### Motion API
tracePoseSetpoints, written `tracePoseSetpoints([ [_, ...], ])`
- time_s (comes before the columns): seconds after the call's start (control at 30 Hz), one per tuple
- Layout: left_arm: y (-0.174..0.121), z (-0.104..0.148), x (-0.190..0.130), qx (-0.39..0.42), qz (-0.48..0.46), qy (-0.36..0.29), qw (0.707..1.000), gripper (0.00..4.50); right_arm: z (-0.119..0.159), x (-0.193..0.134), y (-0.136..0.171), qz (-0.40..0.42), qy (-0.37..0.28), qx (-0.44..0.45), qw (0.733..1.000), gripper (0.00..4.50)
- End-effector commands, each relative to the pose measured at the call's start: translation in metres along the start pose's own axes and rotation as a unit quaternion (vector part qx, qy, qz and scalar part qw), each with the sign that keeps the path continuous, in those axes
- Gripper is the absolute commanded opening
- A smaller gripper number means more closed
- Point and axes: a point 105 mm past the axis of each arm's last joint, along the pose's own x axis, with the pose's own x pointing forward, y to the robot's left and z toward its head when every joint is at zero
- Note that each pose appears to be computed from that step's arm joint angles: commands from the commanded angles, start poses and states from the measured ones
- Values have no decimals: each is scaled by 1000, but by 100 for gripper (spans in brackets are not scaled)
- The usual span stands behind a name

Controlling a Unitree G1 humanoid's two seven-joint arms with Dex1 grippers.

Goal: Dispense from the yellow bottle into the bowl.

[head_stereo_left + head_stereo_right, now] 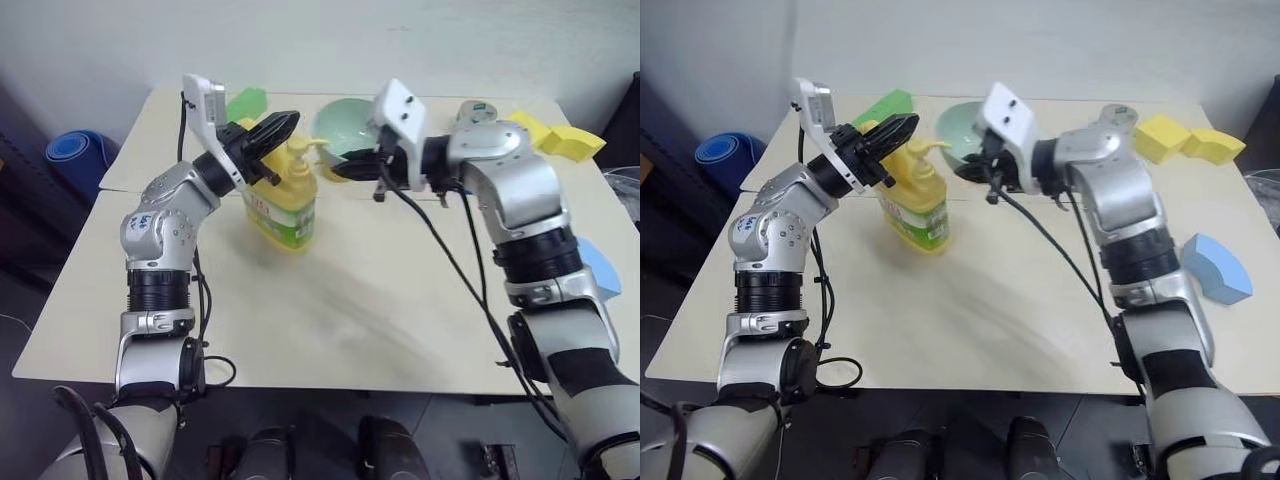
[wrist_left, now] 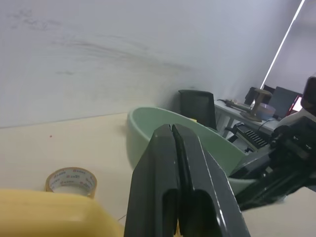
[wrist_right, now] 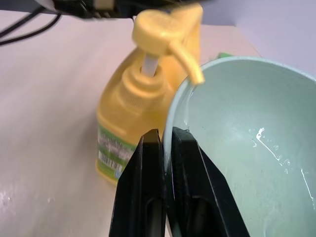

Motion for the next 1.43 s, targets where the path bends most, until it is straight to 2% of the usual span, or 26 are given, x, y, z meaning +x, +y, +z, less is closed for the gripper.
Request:
tracePoseSetpoints([
  [0.03,-16,38,-9,51,-59,-79,994,3,11,-33,-8,-34,-34,-26,998,0],
  [0.13,-43,39,-31,79,-153,-71,982,3,-25,-61,-3,-46,-1,-14,999,0],
  [0.23,-57,9,-59,101,-206,13,973,3,-73,-86,1,-68,49,0,996,0],
  [0.43,-75,-45,-107,72,-219,93,969,3,-163,-126,24,-94,146,21,985,0],
  [0.53,-80,-70,-130,63,-205,122,969,3,-186,-131,38,-91,153,26,984,0],
  [0.67,-77,-94,-156,66,-179,158,969,3,-198,-135,44,-98,142,39,984,0],
  [0.7,-74,-98,-161,80,-169,165,968,20,-198,-135,44,-104,128,46,985,0],
  [0.8,-62,-99,-167,100,-127,168,973,81,-199,-139,45,-128,90,89,984,83],
  [0.9,-55,-103,-171,117,-101,184,971,162,-191,-144,52,-115,64,80,988,175],
  [1.0,-54,-114,-185,117,-83,219,965,241,-170,-153,61,-105,27,60,992,265],
  [1.1,-58,-128,-208,133,-83,270,950,323,-146,-158,83,-98,-20,55,993,360],
  [1.17,-59,-130,-217,137,-73,277,948,377,-140,-161,100,-93,-28,68,993,422],
  [1.2,-59,-132,-222,145,-63,284,946,378,-140,-162,112,-84,-23,66,994,447],
  [1.33,-60,-138,-237,148,-29,304,941,378,-148,-168,150,-46,12,58,997,447],
  [1.43,-61,-137,-241,156,-8,308,939,378,-161,-178,154,-89,29,62,994,447],
])
